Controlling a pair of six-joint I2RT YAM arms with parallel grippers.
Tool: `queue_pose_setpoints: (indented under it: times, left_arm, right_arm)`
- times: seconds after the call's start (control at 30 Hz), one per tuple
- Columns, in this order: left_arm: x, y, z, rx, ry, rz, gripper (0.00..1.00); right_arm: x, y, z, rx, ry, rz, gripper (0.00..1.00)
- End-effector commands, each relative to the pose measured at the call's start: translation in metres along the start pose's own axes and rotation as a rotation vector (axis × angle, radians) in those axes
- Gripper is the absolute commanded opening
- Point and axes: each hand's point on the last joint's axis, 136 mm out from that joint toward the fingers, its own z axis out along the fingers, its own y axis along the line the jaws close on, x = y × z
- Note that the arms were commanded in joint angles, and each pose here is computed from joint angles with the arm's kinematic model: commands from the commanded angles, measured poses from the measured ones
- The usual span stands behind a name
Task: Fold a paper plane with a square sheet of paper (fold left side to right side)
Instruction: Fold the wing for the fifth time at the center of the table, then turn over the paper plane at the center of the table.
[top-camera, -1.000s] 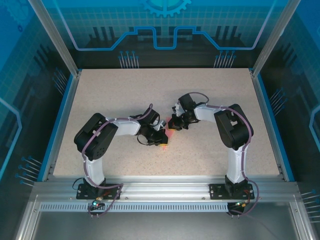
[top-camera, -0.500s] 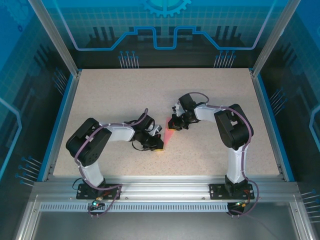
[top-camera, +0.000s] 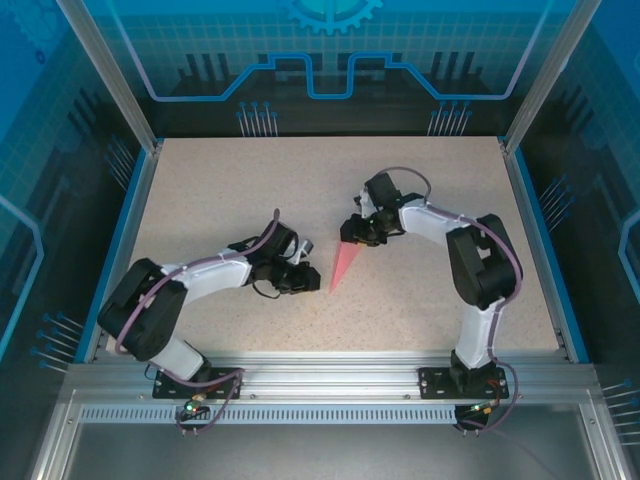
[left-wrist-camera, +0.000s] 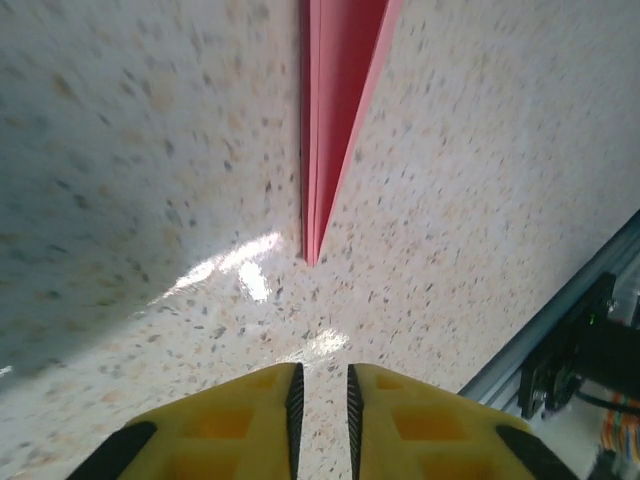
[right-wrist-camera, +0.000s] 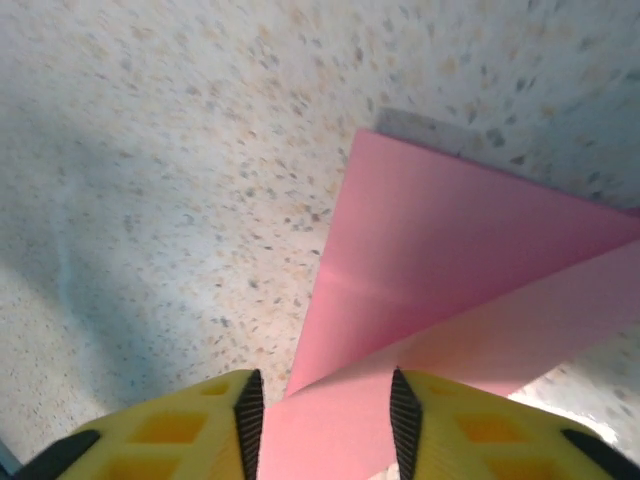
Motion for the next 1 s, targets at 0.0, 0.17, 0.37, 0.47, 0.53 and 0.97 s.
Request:
queue_pose_setpoints:
  times: [0.0, 0.17, 0.37, 0.47, 0.53, 0.97]
  left_arm:
    - [-0.031, 0.002, -0.022, -0.067, -0.158, 0.036, 0.32]
    - [-0.060, 0.008, -0.046, -0.148, -0.323, 0.031, 0.46]
    - [-0.077, 0.010, -0.055, -0.188, -0.395, 0.020, 0.52]
    - [-0.077, 0.011, -0.053, -0.188, -0.395, 0.012, 0.54]
    - [-0.076, 0.014, -0.052, -0.196, -0.393, 0.005, 0.56]
    - [-0.080, 0.012, -0.053, -0.201, -0.398, 0.008, 0.59]
  right_arm:
    - [0.000, -0.006, -0.029, 0.121, -0.061, -0.003, 0.47]
    - [0.020, -0.009, -0.031, 0.220, -0.068, 0.050, 0.65]
    - [0.027, -0.001, -0.012, 0.280, -0.044, 0.065, 0.73]
    - [0.028, -0.004, -0.004, 0.331, -0.034, 0.070, 0.72]
    - [0.031, -0.007, -0.001, 0.349, -0.024, 0.075, 0.66]
    - [0.031, 0.008, -0.033, 0.318, -0.052, 0.040, 0.15]
